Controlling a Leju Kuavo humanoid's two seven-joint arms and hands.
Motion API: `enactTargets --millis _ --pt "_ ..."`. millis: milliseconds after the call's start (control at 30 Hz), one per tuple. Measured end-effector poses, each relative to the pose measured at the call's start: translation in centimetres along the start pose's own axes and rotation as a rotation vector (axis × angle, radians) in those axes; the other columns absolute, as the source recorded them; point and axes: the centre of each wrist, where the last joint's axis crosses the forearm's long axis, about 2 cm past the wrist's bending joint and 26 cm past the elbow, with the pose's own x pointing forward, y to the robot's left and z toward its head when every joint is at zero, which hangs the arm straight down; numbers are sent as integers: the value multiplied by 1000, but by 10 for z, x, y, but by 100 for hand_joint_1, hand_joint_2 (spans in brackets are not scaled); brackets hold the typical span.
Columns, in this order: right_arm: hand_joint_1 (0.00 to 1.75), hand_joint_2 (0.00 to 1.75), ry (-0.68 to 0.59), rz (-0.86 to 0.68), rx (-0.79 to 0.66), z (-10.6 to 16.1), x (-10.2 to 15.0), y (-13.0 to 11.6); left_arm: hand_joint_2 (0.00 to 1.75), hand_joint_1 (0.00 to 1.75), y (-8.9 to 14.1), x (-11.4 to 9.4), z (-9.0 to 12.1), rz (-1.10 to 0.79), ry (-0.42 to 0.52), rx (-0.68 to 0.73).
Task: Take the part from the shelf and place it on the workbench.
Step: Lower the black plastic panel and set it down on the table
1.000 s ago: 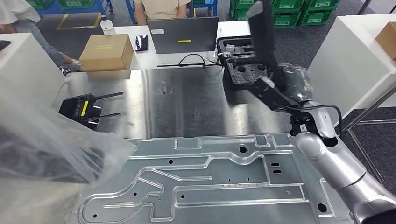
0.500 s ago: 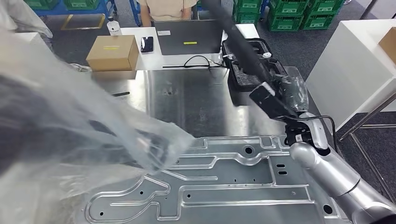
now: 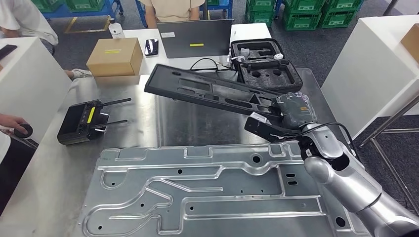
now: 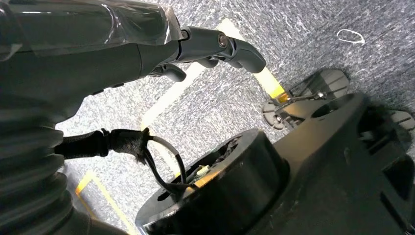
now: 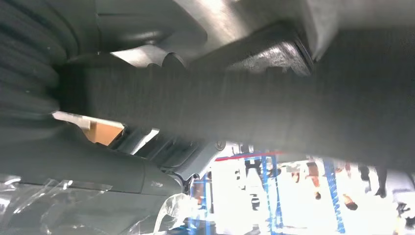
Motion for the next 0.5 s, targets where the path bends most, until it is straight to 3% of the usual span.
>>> enactTargets --millis 167,500 --pt "175 175 45 -94 -69 6 -5 6 175 0 -3 -1 -1 0 2 4" --pt "175 175 151 -100 -92 25 -25 14 175 0 -6 0 -2 -22 20 35"
